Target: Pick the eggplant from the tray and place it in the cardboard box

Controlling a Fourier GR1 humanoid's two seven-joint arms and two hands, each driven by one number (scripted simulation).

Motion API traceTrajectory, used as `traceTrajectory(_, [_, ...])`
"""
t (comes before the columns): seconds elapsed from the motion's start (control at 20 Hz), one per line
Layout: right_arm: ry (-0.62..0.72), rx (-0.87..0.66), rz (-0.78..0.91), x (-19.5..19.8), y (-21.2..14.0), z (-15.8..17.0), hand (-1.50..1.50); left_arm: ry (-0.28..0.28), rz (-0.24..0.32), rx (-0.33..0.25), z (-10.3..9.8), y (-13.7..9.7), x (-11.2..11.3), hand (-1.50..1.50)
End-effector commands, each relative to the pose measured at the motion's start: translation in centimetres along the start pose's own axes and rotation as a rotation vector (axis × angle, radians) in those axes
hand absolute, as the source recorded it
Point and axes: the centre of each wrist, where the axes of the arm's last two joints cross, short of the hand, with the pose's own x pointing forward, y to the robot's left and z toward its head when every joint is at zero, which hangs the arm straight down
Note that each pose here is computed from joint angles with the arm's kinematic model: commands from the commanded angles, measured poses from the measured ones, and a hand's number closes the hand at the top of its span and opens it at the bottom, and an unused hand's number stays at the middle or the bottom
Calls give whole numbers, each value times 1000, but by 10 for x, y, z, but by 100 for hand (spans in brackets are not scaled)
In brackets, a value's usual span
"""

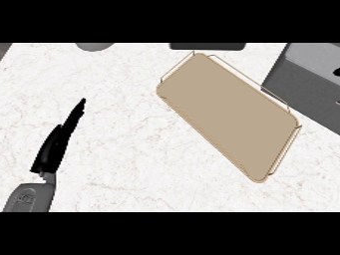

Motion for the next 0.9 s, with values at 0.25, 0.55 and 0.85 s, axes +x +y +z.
traceTrajectory(0.25, [-68, -142, -469, -20, 7, -4, -150, -1, -14, 8, -9, 12, 9, 0])
traceTrajectory(0.55, [13, -279, -689, -63, -5, -18, -150, -6, 8, -13, -5, 2, 8, 0])
traceTrajectory(0.85, [-53, -409, -778, -125, -21, -26, -150, 22, -11, 2, 3, -12, -1, 0])
